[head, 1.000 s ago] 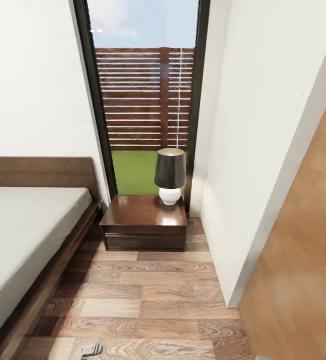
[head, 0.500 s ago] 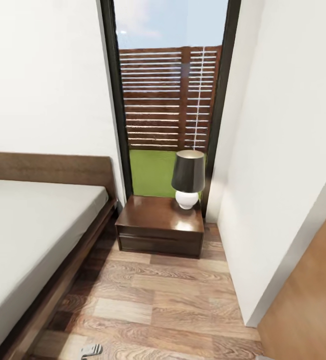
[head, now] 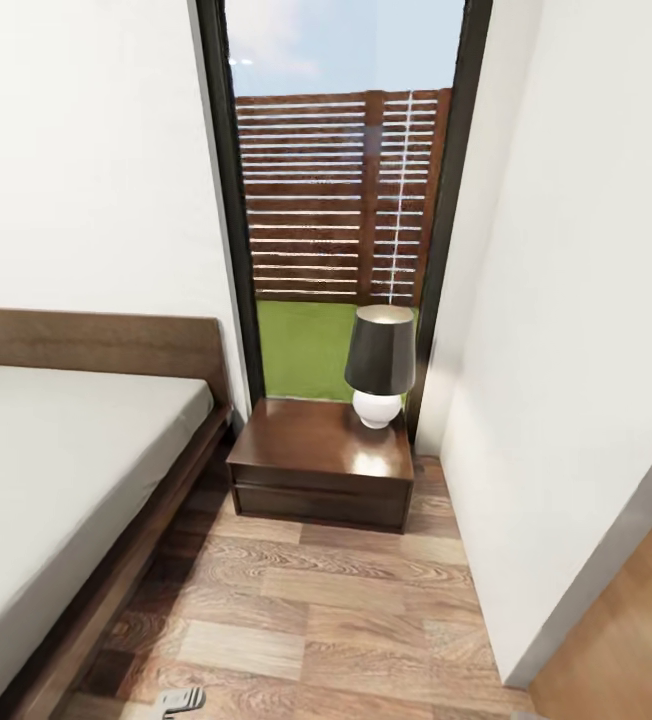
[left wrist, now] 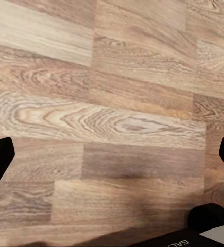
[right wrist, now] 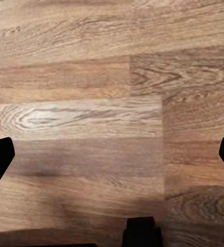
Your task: In the bedroom, move the book from the bed onto either nightstand, and place the two sandals side by side next to the bed.
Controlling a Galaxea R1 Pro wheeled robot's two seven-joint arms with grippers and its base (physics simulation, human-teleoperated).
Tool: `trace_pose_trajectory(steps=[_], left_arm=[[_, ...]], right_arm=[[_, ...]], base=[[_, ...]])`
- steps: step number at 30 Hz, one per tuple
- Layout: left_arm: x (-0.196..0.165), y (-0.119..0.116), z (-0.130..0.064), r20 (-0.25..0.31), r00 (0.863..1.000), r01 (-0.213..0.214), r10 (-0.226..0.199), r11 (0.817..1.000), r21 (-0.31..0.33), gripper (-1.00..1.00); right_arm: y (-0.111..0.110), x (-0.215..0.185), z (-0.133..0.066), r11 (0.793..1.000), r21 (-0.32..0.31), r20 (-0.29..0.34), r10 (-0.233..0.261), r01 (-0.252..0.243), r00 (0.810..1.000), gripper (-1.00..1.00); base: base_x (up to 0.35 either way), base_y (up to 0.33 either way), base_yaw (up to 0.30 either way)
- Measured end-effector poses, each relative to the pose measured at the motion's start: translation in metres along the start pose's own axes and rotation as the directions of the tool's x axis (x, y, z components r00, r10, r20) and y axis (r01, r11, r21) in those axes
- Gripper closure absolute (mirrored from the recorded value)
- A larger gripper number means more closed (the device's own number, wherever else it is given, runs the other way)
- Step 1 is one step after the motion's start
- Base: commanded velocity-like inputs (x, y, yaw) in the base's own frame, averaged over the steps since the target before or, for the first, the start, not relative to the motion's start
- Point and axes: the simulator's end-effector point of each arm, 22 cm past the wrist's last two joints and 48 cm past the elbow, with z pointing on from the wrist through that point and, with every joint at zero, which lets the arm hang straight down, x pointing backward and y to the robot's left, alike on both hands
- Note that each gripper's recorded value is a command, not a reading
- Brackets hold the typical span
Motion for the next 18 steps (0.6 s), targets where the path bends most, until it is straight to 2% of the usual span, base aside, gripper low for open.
trace_pose_trajectory(steps=[18], left_arm=[[0.0000,-0.0001,-0.0003,0.000,1.000,0.000,0.000,1.000,0.000,-1.00]], right_arm=[[0.0001,-0.0004,-0.0003,1.000,0.000,0.002,0.005,-0.005,1.000,-1.00]], base=[[0.299,0.000,0.000]])
